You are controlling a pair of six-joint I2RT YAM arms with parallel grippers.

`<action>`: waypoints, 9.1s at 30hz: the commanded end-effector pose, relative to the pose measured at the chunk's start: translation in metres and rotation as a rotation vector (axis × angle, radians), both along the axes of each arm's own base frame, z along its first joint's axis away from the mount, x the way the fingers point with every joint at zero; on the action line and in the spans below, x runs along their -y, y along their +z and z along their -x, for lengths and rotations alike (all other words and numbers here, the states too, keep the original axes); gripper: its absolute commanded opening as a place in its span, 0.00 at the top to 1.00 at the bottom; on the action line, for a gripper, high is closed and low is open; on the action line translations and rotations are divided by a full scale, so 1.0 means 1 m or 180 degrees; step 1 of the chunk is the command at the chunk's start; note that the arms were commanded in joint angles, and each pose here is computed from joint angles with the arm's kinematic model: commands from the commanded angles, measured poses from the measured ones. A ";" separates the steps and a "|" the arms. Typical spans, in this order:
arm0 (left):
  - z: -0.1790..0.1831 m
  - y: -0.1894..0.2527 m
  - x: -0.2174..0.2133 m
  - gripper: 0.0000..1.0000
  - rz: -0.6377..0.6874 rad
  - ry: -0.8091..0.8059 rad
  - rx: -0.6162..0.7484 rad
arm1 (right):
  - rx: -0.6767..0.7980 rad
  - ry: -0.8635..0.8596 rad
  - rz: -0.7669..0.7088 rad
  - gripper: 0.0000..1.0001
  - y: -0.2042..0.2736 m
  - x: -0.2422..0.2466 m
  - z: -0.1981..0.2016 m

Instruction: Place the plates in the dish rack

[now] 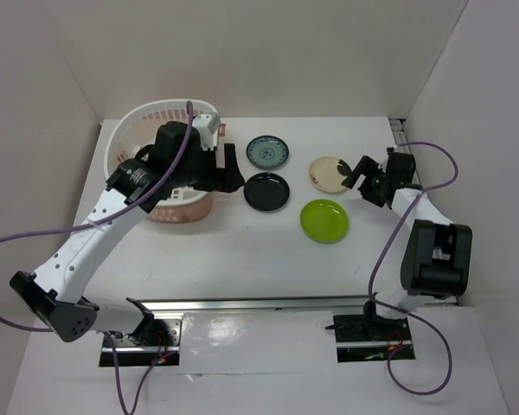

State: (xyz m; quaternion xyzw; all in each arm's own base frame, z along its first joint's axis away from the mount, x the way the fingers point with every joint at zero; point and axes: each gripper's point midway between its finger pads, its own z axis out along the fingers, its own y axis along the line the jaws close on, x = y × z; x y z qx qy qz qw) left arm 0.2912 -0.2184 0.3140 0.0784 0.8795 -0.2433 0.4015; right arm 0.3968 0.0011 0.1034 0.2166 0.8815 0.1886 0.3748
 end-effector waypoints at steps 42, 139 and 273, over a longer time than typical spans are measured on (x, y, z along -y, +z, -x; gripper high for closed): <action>-0.019 0.021 0.051 0.00 0.0047 -0.0424 0.0229 | -0.0366 0.0125 -0.0415 0.50 -0.131 0.025 -0.077; -0.175 0.073 -0.071 1.00 -0.0419 0.1676 0.1108 | 0.1492 0.1678 -0.0645 0.00 0.150 -0.178 -0.076; -0.279 -0.093 -0.308 0.00 -0.1803 0.2413 0.0700 | 0.0826 0.2175 -0.0588 0.00 0.066 -0.229 -0.080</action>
